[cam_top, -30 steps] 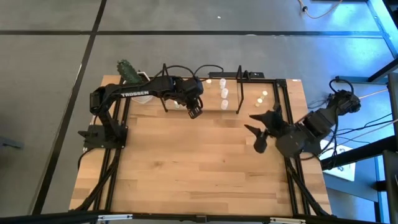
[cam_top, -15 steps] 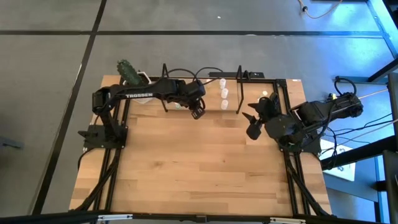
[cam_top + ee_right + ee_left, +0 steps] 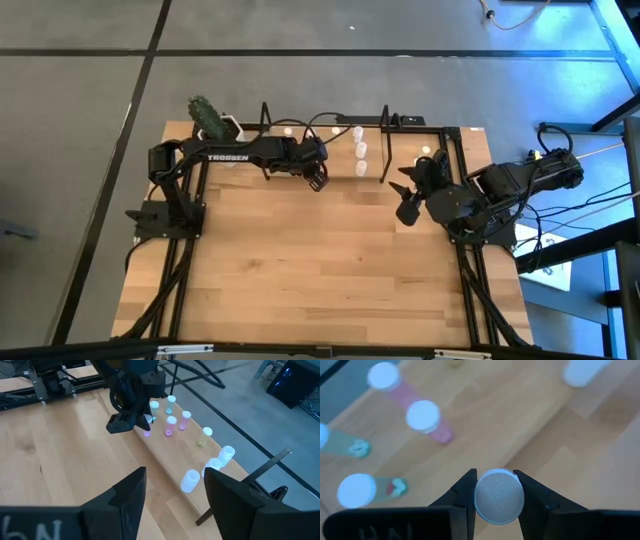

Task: Pick and place medicine bottles onto shelf by color
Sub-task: Put the pink pill bottle on the shelf aligned with the other pink pill bottle

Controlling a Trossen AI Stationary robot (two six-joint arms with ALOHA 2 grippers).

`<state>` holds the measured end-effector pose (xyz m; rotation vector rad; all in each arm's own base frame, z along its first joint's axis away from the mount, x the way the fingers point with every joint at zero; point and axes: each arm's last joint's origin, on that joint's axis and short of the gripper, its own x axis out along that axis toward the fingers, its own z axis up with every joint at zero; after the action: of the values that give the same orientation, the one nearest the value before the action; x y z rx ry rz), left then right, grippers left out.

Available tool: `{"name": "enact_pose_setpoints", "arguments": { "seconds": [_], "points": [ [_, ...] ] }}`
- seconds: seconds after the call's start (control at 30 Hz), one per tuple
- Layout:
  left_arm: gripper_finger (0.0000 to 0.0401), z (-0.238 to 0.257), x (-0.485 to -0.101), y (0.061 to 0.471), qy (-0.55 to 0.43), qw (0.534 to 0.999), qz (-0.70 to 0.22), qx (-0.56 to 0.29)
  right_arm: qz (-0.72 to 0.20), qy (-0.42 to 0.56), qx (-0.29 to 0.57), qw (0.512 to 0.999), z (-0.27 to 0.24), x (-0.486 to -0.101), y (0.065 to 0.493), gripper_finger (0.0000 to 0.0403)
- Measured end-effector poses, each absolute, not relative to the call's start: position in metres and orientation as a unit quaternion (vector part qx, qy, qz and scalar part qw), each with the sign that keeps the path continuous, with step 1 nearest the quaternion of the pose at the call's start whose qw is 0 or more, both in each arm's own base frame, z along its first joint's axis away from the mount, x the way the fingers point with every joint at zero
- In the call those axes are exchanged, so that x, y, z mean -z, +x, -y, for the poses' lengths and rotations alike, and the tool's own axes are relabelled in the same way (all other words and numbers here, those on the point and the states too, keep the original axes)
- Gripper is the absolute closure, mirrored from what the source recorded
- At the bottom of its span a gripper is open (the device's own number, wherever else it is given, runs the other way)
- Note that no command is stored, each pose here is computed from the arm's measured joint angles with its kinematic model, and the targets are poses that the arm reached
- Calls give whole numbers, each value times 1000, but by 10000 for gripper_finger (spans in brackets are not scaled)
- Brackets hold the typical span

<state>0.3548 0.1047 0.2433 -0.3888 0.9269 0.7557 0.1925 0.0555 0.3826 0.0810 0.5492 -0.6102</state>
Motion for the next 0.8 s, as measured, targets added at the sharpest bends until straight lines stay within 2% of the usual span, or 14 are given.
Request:
{"name": "enact_pose_setpoints", "arguments": {
  "seconds": [0.8],
  "points": [
    [308, -79, -237, 361, -243, 783, -326, -471, -267, 39, 296, 916, -56, -383, 193, 201]
  ]
}}
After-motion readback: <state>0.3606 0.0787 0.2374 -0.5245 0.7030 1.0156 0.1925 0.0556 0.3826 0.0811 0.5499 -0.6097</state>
